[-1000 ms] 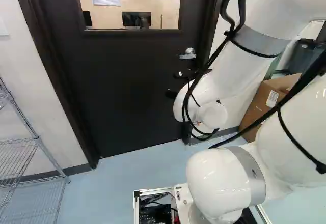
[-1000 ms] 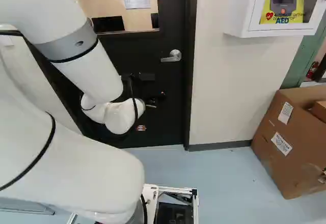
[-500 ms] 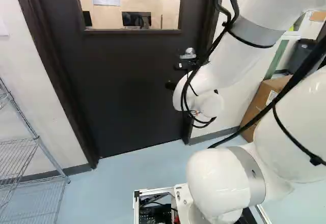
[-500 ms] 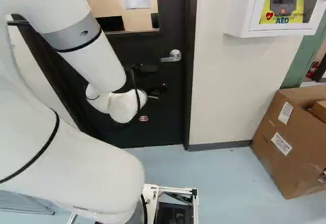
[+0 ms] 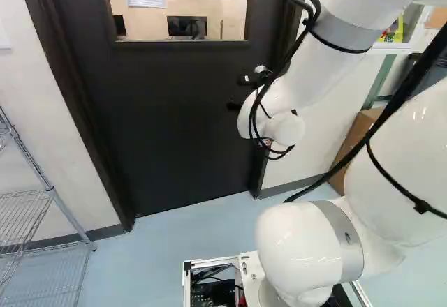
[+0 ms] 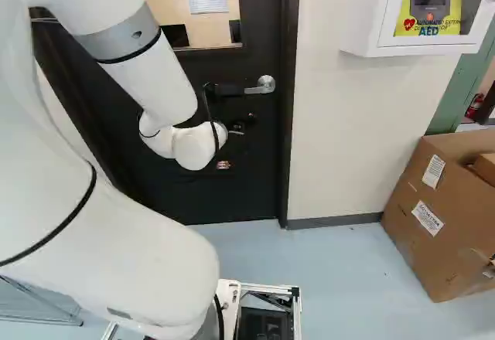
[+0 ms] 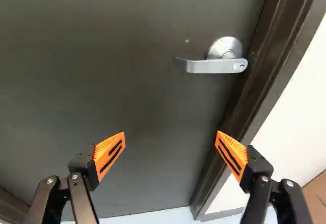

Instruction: Open the door and move inside

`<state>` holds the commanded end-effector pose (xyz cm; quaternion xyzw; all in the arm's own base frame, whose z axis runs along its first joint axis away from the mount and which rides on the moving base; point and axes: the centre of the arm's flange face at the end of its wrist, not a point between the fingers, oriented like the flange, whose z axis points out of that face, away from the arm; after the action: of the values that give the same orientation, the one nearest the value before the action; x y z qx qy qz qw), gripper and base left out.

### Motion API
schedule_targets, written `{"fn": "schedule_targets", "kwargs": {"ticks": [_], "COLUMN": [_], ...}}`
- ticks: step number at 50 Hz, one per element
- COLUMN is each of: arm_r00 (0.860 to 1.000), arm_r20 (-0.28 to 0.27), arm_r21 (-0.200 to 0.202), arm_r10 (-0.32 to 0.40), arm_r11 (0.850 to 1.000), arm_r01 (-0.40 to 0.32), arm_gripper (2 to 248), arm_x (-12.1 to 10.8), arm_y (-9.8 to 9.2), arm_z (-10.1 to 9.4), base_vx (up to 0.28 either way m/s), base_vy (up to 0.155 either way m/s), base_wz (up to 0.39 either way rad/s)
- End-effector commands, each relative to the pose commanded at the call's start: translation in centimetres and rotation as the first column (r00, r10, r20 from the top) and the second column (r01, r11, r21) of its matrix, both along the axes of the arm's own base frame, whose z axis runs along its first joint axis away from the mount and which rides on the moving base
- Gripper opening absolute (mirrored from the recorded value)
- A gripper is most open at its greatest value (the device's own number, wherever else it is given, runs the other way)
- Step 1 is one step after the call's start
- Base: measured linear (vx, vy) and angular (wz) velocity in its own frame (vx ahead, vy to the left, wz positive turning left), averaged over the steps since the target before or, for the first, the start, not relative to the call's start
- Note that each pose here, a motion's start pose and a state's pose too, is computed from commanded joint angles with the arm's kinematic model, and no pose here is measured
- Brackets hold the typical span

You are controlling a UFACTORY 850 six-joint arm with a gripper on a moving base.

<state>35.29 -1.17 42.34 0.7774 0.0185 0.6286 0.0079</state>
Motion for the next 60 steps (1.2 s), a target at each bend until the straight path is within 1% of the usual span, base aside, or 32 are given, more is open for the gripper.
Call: {"fn": "schedule_targets", "kwargs": {"ticks": [27, 60], "arm_r00": [0.997, 0.989], "arm_r20": [0.056, 0.125], "arm_r21": [-0.061, -0.099], "arm_r10": [0.060, 0.075], "arm_r11": [0.996, 0.993], "arm_r01": [-0.057, -0.062], "arm_gripper": [247, 247], "arm_x": [3.5, 7.0], "arm_y": [-0.9, -2.1], "arm_z": [2.8, 6.3], "base_vx": [0.000, 0.000], "base_vy": [0.000, 0.000], "base_wz": [0.000, 0.000]}}
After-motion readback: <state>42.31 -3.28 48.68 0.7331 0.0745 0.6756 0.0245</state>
